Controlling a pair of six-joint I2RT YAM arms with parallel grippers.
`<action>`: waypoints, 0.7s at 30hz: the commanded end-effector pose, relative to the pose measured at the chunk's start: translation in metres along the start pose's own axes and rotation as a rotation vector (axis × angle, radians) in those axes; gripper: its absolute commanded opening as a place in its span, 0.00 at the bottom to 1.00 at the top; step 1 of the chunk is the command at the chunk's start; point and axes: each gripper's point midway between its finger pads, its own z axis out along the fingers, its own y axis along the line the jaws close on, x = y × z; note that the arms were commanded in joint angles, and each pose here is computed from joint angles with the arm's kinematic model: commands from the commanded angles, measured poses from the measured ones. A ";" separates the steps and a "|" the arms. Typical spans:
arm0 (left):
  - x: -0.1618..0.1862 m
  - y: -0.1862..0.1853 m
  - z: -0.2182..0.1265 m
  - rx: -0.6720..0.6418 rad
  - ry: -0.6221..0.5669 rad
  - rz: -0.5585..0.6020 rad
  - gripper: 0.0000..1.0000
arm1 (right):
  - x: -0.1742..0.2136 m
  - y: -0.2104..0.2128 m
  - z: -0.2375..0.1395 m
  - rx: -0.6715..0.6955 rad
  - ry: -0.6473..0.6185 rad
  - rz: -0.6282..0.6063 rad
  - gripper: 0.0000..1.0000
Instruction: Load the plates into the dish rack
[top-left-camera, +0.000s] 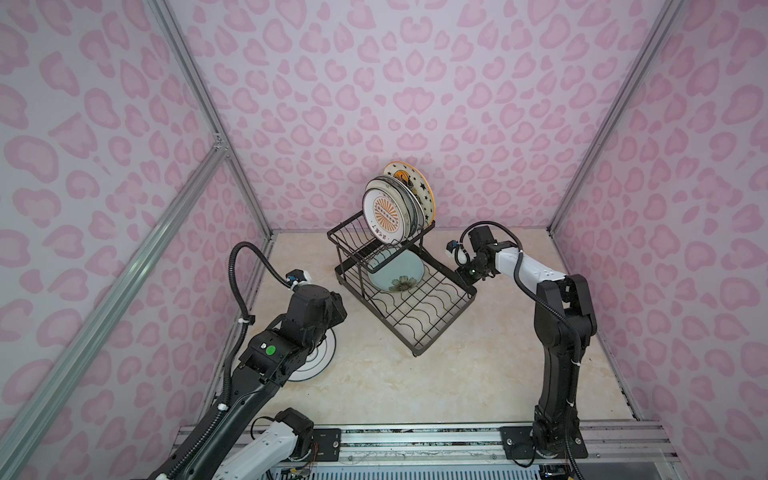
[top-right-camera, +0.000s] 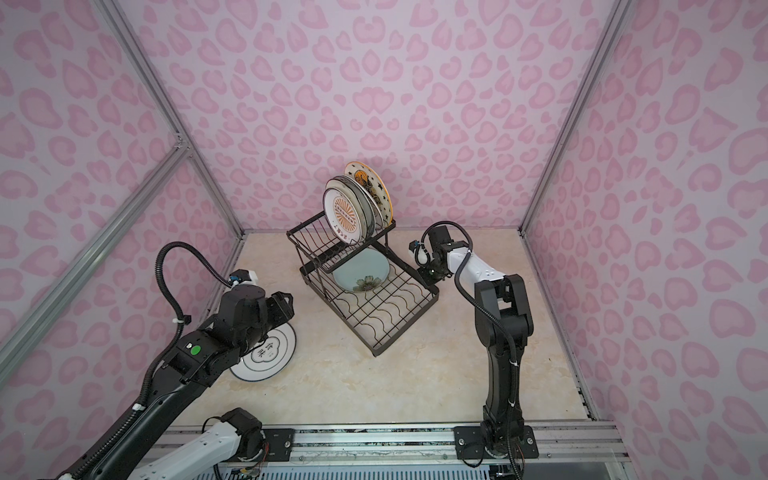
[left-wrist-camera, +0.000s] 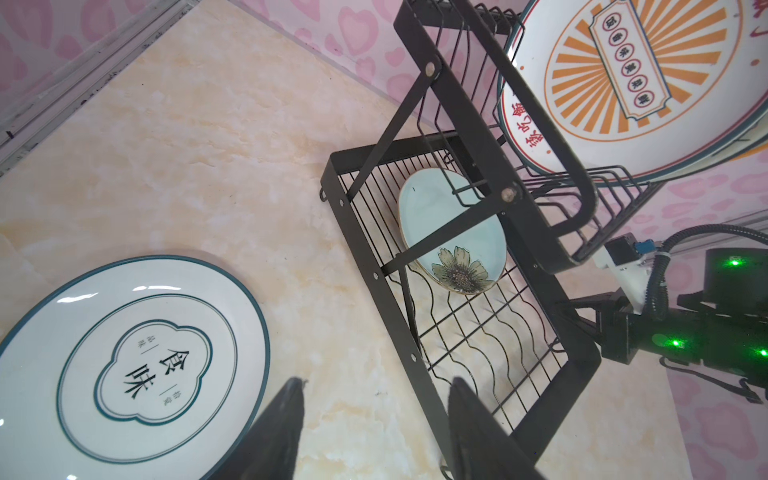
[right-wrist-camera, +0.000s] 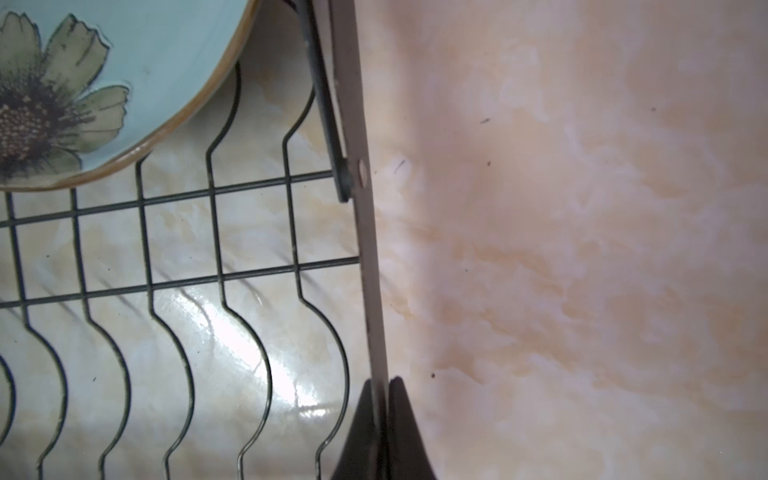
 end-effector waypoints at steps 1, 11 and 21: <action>-0.008 -0.011 0.000 0.043 -0.026 -0.004 0.58 | -0.034 -0.010 -0.024 0.041 -0.146 0.066 0.21; -0.004 -0.002 -0.001 0.034 -0.043 0.004 0.58 | -0.063 0.000 -0.072 0.014 -0.322 0.247 0.31; -0.004 0.003 -0.002 0.028 -0.063 0.030 0.59 | -0.044 0.073 -0.067 -0.199 -0.569 0.718 0.39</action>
